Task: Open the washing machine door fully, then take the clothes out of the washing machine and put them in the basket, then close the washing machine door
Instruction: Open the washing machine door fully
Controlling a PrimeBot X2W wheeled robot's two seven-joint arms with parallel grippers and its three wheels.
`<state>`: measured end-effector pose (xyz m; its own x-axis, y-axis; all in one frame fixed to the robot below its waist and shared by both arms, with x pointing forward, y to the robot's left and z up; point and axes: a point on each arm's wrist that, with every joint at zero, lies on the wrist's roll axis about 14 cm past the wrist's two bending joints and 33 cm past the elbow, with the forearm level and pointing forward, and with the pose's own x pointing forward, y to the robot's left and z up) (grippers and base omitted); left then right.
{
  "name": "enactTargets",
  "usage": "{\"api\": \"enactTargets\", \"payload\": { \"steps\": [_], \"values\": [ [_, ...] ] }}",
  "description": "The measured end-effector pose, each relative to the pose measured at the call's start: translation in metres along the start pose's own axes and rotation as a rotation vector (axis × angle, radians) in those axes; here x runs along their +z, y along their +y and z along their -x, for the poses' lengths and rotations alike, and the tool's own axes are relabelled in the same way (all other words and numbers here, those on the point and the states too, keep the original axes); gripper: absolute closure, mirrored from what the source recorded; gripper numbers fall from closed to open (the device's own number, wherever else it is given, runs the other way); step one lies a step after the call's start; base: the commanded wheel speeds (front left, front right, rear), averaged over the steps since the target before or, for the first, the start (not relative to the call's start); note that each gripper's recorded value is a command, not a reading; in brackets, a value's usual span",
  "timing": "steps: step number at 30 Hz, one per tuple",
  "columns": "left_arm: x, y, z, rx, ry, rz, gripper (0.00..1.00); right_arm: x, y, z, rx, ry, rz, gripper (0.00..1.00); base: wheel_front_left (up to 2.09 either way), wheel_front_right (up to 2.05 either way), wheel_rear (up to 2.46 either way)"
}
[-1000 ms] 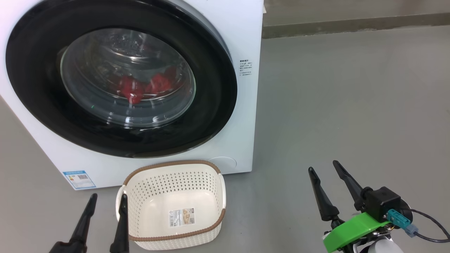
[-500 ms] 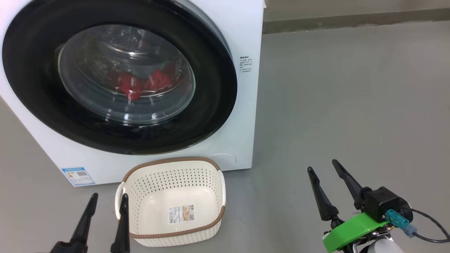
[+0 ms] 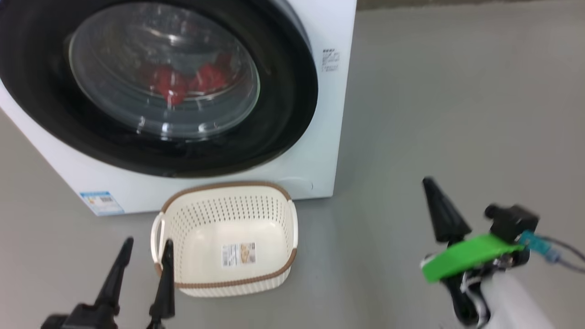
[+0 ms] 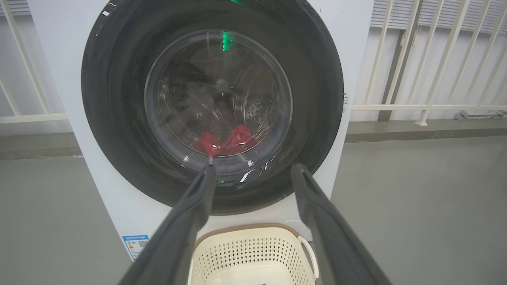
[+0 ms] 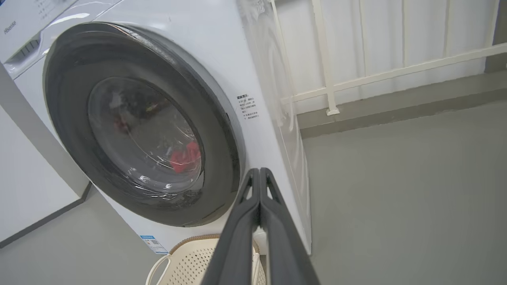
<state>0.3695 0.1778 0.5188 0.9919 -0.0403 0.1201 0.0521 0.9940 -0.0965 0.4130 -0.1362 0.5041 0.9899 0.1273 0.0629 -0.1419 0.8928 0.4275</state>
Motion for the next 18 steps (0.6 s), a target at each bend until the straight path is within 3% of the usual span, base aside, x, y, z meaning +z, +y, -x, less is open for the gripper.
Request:
{"api": "enactTargets", "payload": {
  "steps": [10,18],
  "values": [
    [0.005,-0.002,-0.034,0.002,-0.038,0.021,0.00,0.007,-0.003,-0.069,-0.022,-0.027,-0.224,1.00,0.00,0.00,0.00],
    [-0.009,0.000,-0.051,0.003,-0.013,0.032,0.00,0.011,0.009,-0.129,0.041,0.014,-0.404,1.00,0.00,0.00,0.00]
  ]
}}
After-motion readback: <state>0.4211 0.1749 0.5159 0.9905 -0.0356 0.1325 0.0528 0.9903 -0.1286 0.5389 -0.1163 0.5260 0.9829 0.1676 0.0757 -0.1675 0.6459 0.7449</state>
